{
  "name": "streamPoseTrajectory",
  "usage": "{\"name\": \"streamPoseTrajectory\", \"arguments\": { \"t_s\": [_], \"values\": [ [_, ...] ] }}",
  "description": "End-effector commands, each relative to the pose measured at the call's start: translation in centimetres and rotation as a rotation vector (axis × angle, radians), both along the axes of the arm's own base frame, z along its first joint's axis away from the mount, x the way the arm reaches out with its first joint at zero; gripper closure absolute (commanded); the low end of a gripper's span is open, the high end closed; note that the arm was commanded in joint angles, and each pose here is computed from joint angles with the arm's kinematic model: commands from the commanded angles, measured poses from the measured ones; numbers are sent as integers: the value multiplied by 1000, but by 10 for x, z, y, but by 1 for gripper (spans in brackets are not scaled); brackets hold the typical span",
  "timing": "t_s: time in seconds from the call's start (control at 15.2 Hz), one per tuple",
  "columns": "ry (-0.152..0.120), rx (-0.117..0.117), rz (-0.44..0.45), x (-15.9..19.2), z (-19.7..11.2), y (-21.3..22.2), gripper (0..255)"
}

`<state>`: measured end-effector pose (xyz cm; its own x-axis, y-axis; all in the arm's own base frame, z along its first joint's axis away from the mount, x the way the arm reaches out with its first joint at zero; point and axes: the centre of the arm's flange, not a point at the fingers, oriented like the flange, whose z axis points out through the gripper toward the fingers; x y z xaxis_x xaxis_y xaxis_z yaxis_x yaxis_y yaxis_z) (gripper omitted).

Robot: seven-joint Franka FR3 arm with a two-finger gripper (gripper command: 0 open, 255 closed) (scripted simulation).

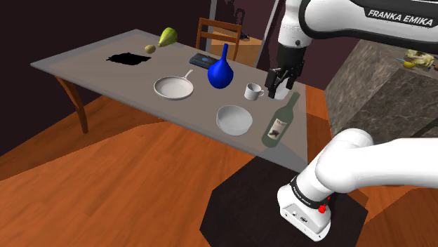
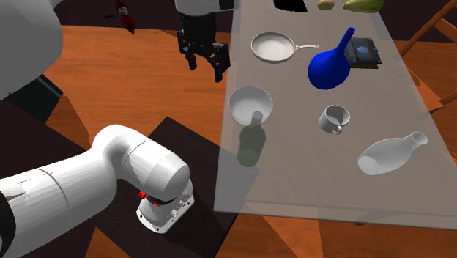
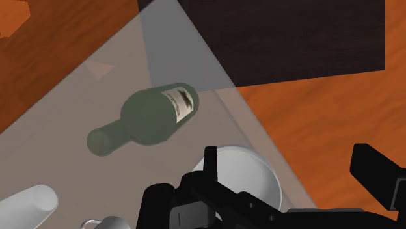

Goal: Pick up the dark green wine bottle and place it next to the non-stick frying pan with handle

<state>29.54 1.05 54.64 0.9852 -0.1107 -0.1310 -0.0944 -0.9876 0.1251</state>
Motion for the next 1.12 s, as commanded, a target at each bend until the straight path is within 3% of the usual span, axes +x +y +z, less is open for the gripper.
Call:
{"name": "streamPoseTrajectory", "arguments": {
  "t_s": [0.0, 0.86, 1.06],
  "values": [
    [0, 0, 0, 0, 0, 0, 0],
    [-236, 61, 13, -57, -47, -173, 0],
    [-246, 64, 14, -58, -60, -180, 0]
  ]
}}
